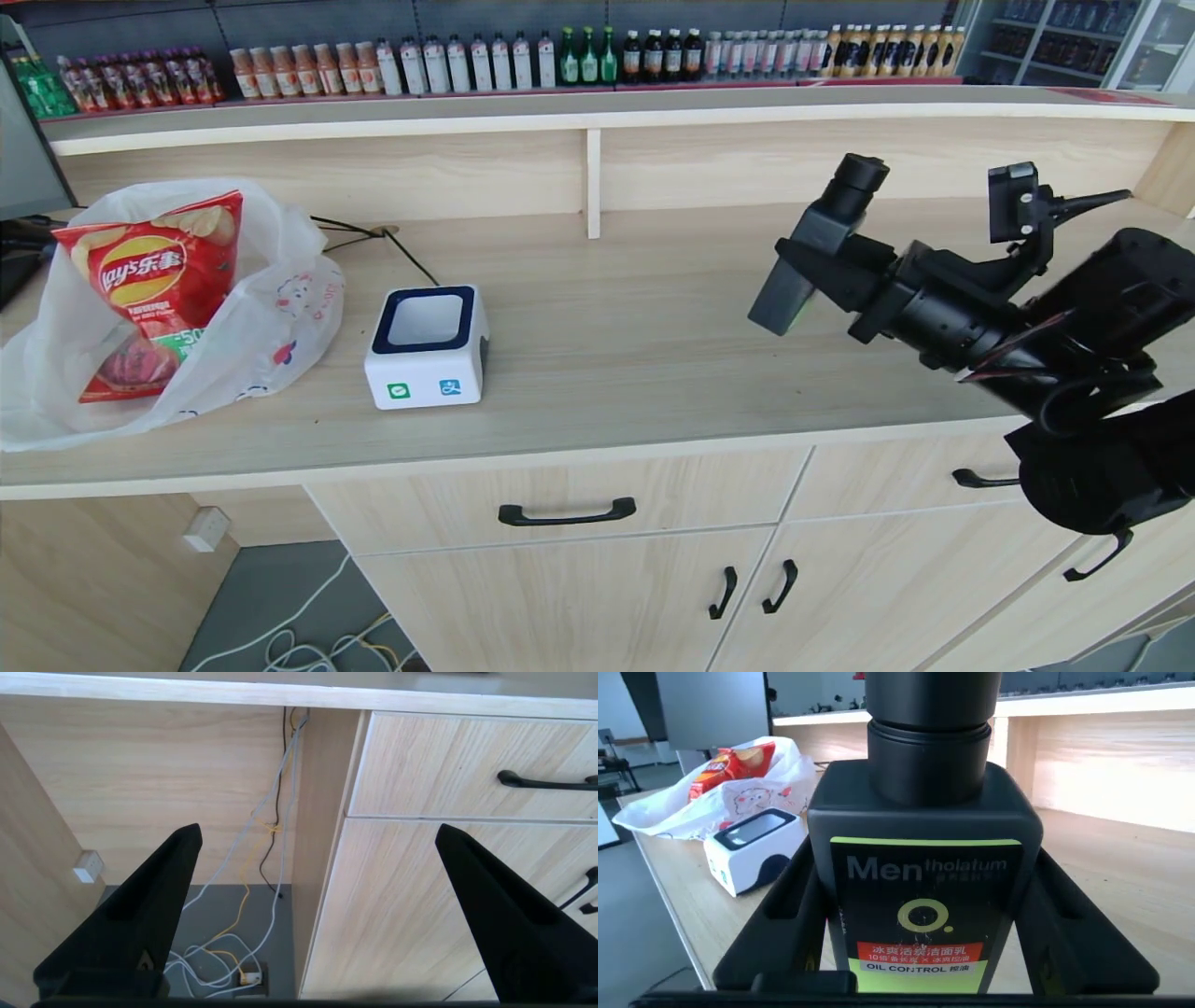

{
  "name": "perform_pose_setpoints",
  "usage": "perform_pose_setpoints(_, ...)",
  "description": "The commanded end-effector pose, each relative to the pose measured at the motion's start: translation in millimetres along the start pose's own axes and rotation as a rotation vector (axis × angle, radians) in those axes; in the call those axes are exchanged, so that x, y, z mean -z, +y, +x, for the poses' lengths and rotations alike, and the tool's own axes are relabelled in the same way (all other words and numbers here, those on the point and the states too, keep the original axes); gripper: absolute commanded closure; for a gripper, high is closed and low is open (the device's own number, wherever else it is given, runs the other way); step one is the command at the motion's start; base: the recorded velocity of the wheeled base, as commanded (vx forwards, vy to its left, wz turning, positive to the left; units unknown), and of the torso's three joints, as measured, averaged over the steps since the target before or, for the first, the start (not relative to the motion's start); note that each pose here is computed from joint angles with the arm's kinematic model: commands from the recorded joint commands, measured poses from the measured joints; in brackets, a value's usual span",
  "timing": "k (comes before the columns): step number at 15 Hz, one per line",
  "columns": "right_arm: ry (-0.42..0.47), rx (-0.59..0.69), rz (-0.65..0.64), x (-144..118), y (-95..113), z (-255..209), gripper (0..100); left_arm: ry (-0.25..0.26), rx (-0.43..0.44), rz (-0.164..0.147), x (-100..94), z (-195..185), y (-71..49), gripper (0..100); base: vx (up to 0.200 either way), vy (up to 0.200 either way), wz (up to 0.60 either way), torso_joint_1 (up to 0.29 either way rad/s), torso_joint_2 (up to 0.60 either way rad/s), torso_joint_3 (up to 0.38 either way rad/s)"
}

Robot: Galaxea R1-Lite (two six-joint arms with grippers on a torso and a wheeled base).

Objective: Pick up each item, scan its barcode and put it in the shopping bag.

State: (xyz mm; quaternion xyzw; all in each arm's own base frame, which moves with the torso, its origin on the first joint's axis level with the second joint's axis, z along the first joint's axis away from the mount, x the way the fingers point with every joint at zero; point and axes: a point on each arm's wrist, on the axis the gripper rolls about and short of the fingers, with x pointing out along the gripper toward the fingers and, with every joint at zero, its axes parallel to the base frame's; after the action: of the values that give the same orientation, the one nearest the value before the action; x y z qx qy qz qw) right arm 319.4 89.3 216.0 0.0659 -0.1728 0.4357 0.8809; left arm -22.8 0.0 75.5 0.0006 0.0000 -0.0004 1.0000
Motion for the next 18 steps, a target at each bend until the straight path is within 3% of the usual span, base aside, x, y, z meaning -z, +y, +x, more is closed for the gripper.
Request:
perform_pose_setpoints(1,0.014,-0.018,0.027,7,-1,-1,100,0.0,-0.001,0.0,0.0,0,0.0,0,0.0,0.0,0.0,0.0,0.0,0.0)
perform_pose_setpoints(9,0.073,-0.183,0.101,29,-11,5,100,0.0,-0.001,0.0,0.0,0,0.0,0,0.0,0.0,0.0,0.0,0.0,0.0)
perform_pose_setpoints(12,0.108,-0.276,0.091,37,-25,7,100,0.0,0.001,0.0,0.0,0,0.0,0,0.0,0.0,0.0,0.0,0.0,0.0)
perform_pose_setpoints(14,0.098,-0.302,0.035,38,-46,11,100,0.0,0.001,0.0,0.0,0,0.0,0,0.0,0.0,0.0,0.0,0.0,0.0)
perform_pose_setpoints(18,0.11,-0.375,0.001,32,-53,10,100,0.0,0.001,0.0,0.0,0,0.0,0,0.0,0.0,0.0,0.0,0.0,0.0)
